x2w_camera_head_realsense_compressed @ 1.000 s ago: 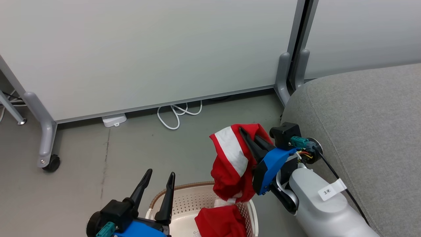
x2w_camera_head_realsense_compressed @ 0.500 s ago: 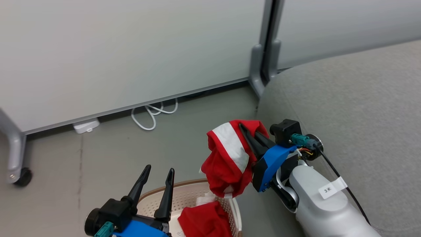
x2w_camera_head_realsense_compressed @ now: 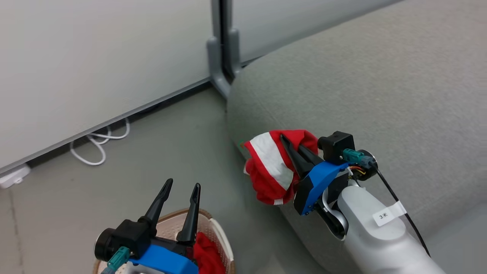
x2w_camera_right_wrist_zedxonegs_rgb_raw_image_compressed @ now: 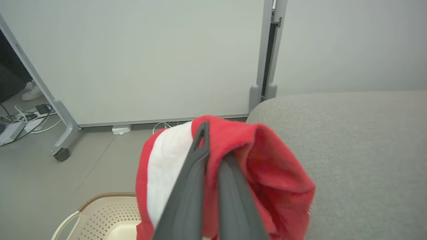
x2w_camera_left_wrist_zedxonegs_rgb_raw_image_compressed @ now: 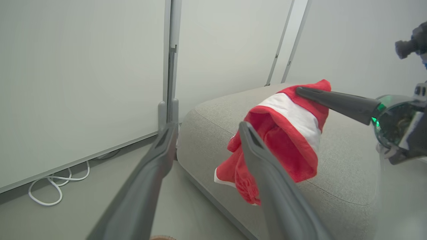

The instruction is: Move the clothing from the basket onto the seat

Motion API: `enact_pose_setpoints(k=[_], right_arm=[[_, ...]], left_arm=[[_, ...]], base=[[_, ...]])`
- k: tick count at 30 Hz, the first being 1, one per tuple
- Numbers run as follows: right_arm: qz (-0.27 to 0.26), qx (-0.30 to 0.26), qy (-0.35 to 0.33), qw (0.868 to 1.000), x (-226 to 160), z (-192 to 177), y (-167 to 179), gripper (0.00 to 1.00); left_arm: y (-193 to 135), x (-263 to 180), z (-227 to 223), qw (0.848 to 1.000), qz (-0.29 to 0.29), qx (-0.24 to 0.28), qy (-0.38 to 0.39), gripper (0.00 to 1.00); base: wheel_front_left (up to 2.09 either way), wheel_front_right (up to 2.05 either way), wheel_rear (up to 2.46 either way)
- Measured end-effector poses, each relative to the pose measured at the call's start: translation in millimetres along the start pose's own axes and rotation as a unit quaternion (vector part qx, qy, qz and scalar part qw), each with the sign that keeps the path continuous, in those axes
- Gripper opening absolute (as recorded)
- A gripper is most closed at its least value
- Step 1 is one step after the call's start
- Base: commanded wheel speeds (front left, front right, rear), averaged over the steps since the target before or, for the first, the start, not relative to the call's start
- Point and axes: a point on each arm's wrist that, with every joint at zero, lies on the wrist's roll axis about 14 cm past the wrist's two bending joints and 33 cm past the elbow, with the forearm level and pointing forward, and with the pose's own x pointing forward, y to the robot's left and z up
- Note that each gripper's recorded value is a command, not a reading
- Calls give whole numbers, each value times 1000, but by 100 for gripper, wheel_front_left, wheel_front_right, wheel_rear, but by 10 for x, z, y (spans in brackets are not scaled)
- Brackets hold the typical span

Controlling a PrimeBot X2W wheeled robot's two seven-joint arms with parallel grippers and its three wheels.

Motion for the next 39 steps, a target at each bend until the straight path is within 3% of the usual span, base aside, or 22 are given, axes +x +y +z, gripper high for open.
enact_pose_setpoints(k=[15, 19, 29, 39], right_arm=[[-80, 25, 11, 996, -255, -121, -512, 0], [-94, 27, -2, 995, -91, 84, -664, 0], [-186, 2, -54, 981, 499, 907, -1565, 0], [-278, -17, -52, 959, 836, 977, -2463, 0]], left_arm=[[-286, 325, -216, 997, -69, -10, 25, 100], [-259, 337, -227, 997, -70, -8, 24, 100], [71, 433, -271, 998, -56, -4, 18, 100], [582, 411, -361, 1000, -11, -6, 9, 100]], base=[[0, 0, 0], [0, 0, 0], [0, 0, 0], [0, 0, 0]])
